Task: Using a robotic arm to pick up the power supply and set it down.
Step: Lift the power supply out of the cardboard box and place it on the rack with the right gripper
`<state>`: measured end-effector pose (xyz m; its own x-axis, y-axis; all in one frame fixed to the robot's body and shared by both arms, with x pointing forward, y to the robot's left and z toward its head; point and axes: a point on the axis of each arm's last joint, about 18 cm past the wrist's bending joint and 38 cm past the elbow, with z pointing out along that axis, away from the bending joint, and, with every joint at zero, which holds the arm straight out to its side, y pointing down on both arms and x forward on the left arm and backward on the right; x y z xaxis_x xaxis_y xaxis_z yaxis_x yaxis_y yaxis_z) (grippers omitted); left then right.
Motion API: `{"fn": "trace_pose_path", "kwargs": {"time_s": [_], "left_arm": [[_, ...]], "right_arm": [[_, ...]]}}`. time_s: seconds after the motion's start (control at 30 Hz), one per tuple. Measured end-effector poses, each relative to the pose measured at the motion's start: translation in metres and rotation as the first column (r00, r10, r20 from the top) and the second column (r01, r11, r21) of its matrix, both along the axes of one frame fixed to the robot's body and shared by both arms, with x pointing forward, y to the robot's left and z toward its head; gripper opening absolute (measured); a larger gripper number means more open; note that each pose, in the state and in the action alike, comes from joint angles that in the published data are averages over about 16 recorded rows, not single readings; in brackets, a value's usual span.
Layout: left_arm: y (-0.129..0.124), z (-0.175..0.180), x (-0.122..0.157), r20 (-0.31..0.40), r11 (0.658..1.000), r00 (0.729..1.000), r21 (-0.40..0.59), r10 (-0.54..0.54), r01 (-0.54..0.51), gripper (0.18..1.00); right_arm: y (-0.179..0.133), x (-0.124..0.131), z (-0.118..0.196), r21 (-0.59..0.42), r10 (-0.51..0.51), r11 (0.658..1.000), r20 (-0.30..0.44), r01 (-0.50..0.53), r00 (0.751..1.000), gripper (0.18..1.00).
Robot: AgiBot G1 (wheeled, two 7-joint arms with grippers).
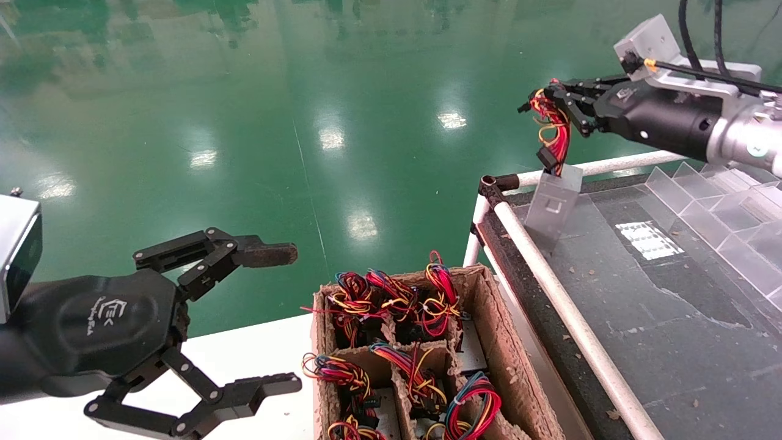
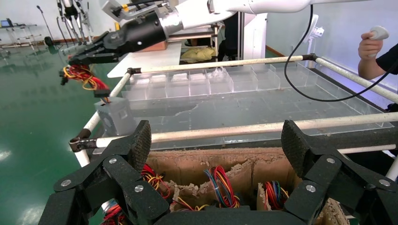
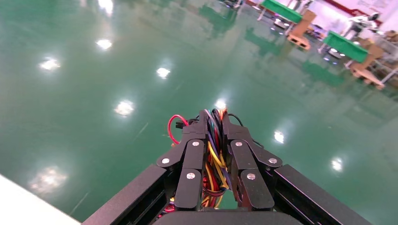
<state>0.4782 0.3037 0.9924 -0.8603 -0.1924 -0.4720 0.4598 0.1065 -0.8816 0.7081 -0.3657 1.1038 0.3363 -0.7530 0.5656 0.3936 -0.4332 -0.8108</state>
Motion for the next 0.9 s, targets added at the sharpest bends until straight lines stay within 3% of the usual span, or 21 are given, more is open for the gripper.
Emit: {"fn": "trace_pose_path", "kwargs": {"time_s": [0.47,0.9], "left_arm": [[0.000,0.000,0.000,0.000,1.000,1.000,0.000,0.000,0.000,1.001],[0.000,0.000,0.000,0.000,1.000,1.000,0.000,0.000,0.000,1.001]], "right_arm": [[0.030,0.013,0.009,-0.026,-0.005,1.000,0.004,0.005,1.000,0.240],[0.029,0.004,0.017,-0.043,0.026,0.999,-0.011,-0.027,1.000,0.240]]}}
